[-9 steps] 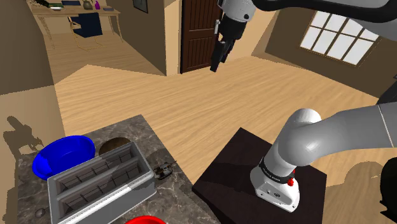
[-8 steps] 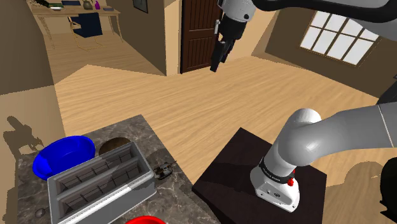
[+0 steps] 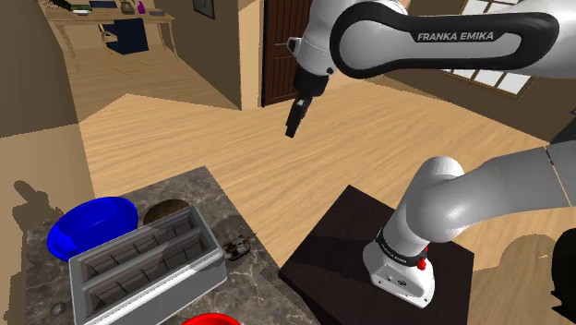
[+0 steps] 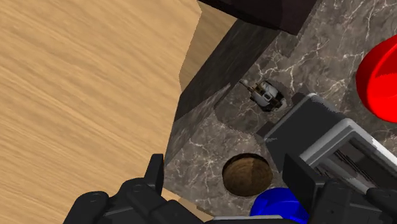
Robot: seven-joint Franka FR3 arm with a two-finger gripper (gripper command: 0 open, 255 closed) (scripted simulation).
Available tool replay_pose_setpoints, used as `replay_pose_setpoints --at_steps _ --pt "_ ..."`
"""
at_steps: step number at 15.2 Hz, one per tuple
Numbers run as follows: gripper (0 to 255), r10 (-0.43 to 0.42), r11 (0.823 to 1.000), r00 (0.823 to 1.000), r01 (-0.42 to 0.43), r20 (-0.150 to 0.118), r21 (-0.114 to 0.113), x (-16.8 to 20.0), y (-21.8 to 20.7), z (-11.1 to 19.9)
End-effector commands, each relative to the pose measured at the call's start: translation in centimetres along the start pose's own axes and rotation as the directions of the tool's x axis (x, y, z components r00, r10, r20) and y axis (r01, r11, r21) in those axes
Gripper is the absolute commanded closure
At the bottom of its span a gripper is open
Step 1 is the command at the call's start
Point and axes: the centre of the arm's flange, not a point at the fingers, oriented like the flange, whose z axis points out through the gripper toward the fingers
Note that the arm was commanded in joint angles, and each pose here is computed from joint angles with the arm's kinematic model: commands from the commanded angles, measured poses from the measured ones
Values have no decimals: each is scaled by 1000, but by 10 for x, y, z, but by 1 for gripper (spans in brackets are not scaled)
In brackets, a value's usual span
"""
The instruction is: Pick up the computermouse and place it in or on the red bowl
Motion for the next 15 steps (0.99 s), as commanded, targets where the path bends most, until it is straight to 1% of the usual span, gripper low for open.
replay_pose_setpoints --at_steps 1,4,8,11,15 --pt "0 -49 999 999 49 -5 -6 3 -10 23" --pt "0 -121 993 993 121 -10 -14 9 -28 58" --pt "0 -216 976 976 216 -14 -25 14 -53 105" --pt "0 -286 958 958 286 -17 -34 17 -71 140" --pt "0 -377 925 926 376 -20 -45 19 -96 187"
